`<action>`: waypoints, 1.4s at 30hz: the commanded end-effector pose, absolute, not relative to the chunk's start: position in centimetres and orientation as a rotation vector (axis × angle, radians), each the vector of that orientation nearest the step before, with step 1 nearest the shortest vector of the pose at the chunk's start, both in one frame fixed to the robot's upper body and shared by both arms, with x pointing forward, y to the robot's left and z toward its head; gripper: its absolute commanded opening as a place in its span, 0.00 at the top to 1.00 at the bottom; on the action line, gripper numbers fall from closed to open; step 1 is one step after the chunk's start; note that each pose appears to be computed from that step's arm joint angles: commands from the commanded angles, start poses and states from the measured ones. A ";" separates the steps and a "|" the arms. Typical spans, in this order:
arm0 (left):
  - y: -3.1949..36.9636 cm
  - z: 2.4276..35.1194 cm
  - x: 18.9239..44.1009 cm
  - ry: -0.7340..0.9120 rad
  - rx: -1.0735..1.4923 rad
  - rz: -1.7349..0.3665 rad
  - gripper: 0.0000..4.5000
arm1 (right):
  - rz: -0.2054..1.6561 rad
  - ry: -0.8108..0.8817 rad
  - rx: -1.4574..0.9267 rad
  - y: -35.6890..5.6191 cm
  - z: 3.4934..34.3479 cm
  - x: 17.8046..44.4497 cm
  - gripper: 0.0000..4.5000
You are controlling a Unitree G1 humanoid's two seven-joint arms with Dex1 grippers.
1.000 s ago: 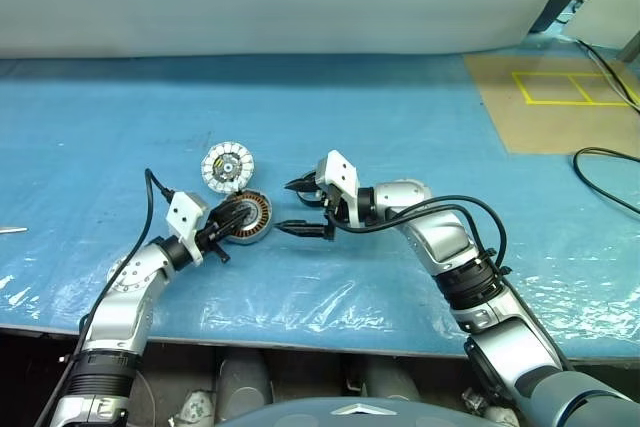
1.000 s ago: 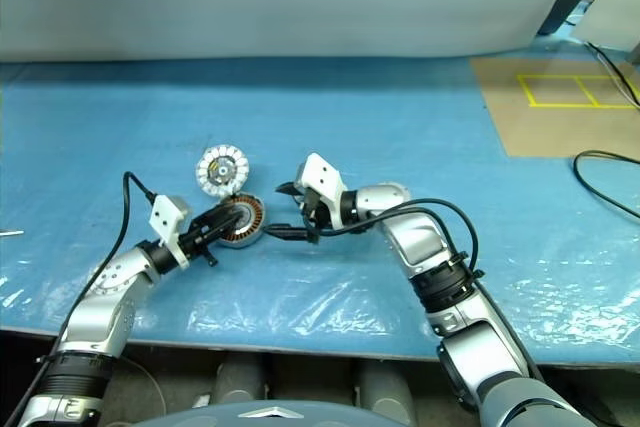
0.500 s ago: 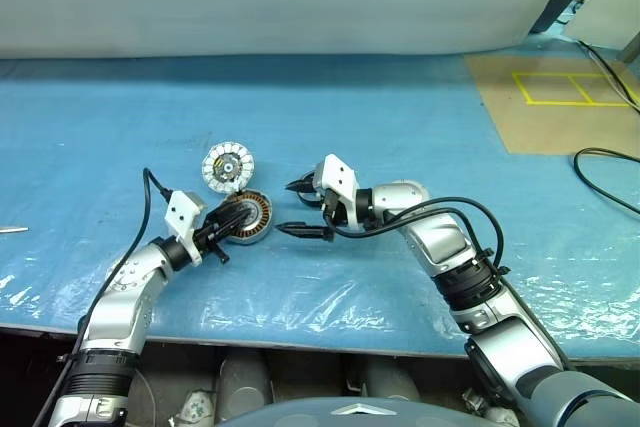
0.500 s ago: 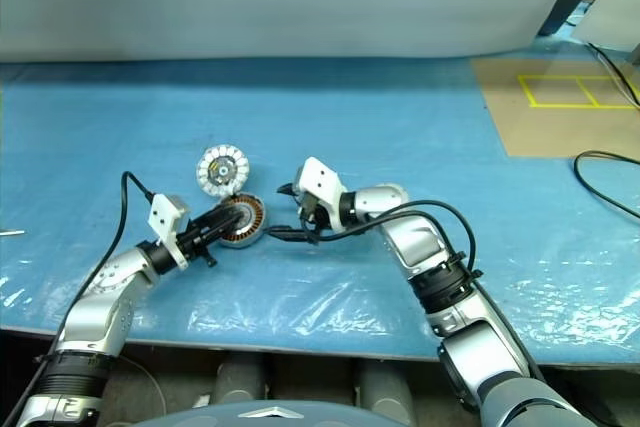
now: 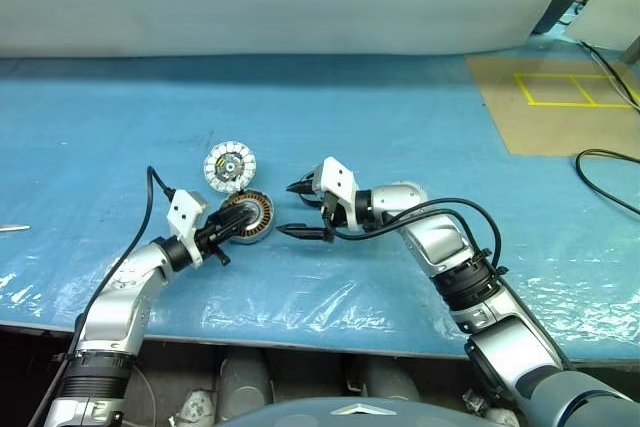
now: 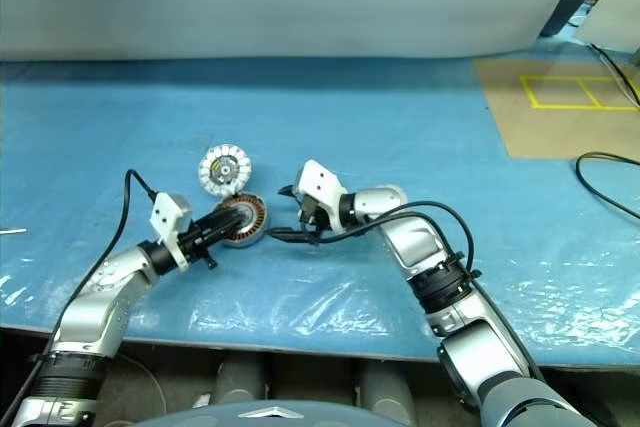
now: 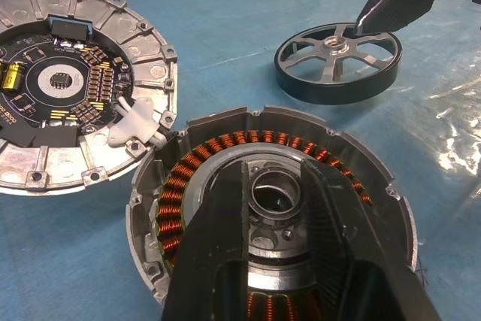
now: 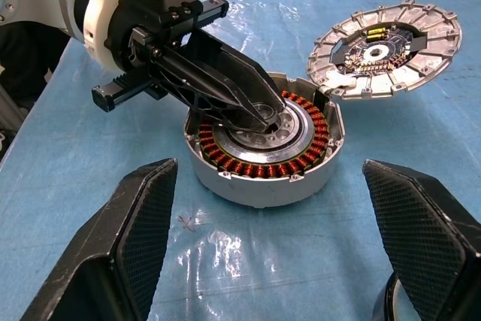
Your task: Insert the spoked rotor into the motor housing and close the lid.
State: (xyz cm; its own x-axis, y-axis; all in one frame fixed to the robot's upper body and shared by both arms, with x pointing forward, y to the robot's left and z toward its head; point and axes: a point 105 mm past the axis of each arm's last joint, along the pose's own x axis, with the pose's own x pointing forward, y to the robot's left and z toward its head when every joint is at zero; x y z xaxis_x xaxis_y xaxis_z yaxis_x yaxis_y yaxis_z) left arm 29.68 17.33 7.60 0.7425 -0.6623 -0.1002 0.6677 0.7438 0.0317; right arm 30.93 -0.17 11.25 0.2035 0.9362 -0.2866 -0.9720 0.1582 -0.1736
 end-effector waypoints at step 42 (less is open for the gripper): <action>17.8 7.1 29.4 0.104 0.074 -0.714 0.85 | 1.359 0.096 -0.388 0.0 10.9 31.3 0.08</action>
